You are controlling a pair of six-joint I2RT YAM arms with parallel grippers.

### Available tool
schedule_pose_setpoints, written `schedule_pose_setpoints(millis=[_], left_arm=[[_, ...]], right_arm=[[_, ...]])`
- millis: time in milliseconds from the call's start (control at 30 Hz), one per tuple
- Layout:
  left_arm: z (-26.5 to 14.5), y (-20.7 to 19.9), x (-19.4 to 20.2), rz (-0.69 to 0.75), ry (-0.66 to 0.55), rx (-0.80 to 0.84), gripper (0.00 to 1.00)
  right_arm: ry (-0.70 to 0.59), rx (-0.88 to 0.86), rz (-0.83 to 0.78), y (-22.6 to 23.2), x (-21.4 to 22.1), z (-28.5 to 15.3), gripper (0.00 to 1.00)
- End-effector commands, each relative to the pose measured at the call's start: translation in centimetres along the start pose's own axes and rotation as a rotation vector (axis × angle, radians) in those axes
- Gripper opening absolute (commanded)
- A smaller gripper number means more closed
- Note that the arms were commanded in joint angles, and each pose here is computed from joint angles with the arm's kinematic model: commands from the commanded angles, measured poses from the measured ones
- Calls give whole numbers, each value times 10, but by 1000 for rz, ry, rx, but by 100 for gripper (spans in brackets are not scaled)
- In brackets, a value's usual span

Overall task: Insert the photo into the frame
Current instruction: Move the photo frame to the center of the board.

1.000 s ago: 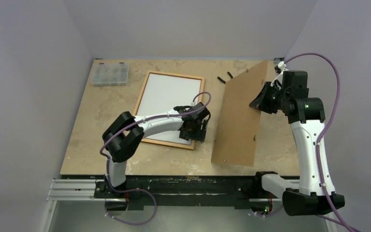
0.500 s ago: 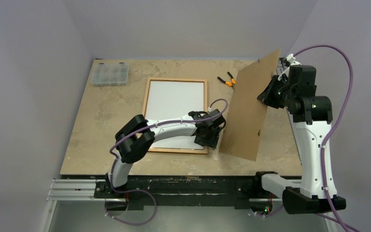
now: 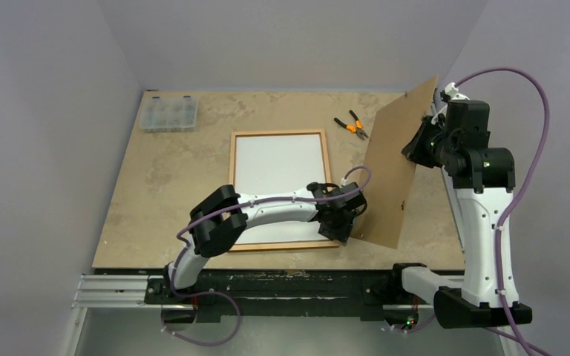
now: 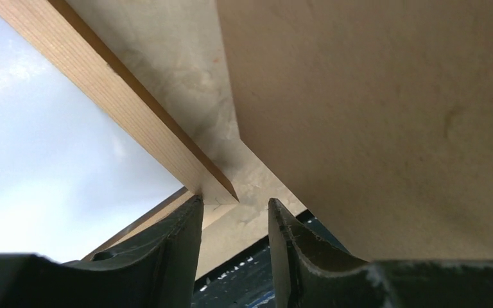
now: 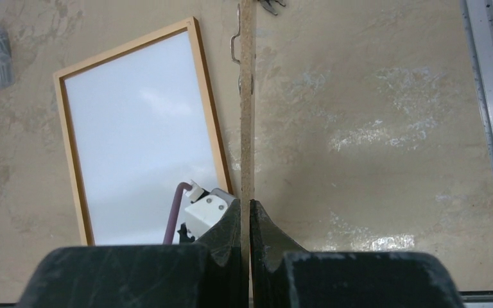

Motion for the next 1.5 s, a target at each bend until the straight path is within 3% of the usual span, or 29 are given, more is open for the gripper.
schedule_pose_setpoints(millis=[0, 300, 533, 667, 800, 1000, 1467], left_arm=[[-9, -22, -2, -5, -1, 73, 39], [-5, -23, 17, -11, 43, 87, 34], [-31, -21, 9, -4, -57, 136, 48], [-48, -11, -3, -42, -161, 191, 51], [-53, 3, -11, -44, -198, 125, 53], [-37, 9, -20, -41, -152, 18, 52], [7, 1, 4, 3, 3, 4, 47]], right_arm=[[-120, -45, -22, 9, -18, -21, 0], [-142, -25, -29, 8, -21, -26, 0], [-127, -33, -31, 8, -19, -24, 0], [-111, -31, -29, 6, -15, -18, 0], [-100, -25, -26, 5, -13, -13, 0], [-128, 31, -30, -1, -16, -15, 0], [-148, 71, -36, -5, -17, -13, 0]])
Point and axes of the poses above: each gripper's point midway between its finger pads, its own z axis out along the fingers, its own y axis along the line the jaws close on, x = y × z, the point moved 8 cm from there along -z, back along the fingers, and after that the axes turned 13 degrees about z, right-handed, at the moved point
